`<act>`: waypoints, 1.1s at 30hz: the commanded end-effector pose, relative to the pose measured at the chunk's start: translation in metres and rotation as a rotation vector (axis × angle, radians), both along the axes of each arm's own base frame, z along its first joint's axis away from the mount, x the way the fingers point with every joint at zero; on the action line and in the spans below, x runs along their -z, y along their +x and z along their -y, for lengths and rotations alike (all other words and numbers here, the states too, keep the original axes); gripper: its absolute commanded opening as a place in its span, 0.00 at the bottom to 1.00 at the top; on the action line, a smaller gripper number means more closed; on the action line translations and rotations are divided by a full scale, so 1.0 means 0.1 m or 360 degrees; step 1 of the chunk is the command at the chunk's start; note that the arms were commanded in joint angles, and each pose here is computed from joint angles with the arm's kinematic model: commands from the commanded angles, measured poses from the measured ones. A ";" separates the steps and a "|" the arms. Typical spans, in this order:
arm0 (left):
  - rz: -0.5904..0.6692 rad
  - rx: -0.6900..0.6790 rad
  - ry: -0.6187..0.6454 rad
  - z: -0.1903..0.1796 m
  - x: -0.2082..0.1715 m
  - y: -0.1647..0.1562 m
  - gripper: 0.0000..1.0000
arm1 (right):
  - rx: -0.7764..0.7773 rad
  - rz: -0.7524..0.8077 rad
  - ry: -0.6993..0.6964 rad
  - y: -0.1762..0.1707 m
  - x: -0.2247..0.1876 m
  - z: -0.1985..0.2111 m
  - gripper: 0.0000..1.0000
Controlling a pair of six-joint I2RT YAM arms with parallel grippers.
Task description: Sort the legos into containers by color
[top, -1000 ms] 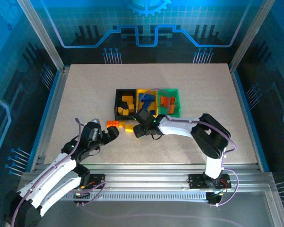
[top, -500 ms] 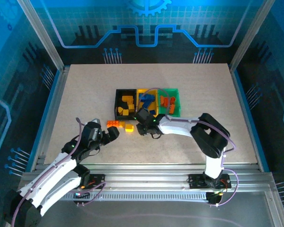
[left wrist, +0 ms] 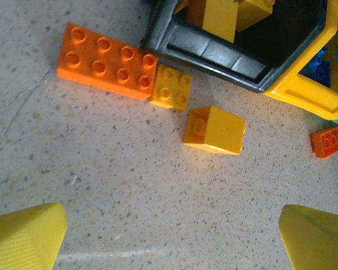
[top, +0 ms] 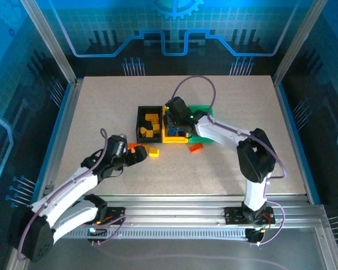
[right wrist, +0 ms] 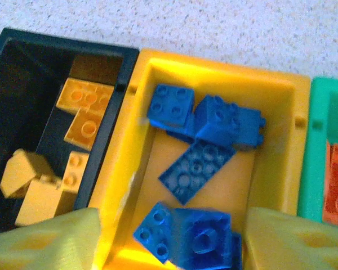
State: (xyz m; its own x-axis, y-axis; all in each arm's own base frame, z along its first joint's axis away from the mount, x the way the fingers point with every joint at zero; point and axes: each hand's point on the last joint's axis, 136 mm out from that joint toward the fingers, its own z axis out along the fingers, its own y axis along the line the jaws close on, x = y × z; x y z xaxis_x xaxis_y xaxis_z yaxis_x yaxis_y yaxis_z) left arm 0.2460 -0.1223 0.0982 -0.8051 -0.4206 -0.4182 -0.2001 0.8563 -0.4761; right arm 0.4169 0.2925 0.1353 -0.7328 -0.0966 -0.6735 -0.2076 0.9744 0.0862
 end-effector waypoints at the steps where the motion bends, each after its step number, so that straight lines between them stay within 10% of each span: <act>1: 0.0059 0.0159 0.0065 0.18 -0.12 0.14 0.94 | 0.0020 0.0016 -0.0003 0.11 -0.12 0.03 0.81; 17: -0.0023 0.0309 0.0754 0.65 0.47 0.61 0.77 | 0.0105 0.0097 0.0209 -0.62 -0.36 0.61 0.84; 27: -0.0037 0.0339 0.0803 0.78 0.69 0.66 0.46 | 0.0123 0.0168 0.0251 -0.86 -0.51 0.84 0.84; 33: 0.0099 0.0364 0.0591 0.96 0.20 0.41 0.35 | 0.0146 0.0140 0.0237 -0.97 -0.41 0.94 0.84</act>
State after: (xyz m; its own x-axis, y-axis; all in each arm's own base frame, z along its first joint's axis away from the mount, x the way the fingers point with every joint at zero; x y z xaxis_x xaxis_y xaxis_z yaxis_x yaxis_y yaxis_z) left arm 0.2942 -0.2089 0.0368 -0.8672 0.0106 -0.4979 0.0295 0.9991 -0.0300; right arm 0.3234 0.2092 0.1796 -0.6744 0.0417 -0.7372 -0.1693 0.9631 0.2093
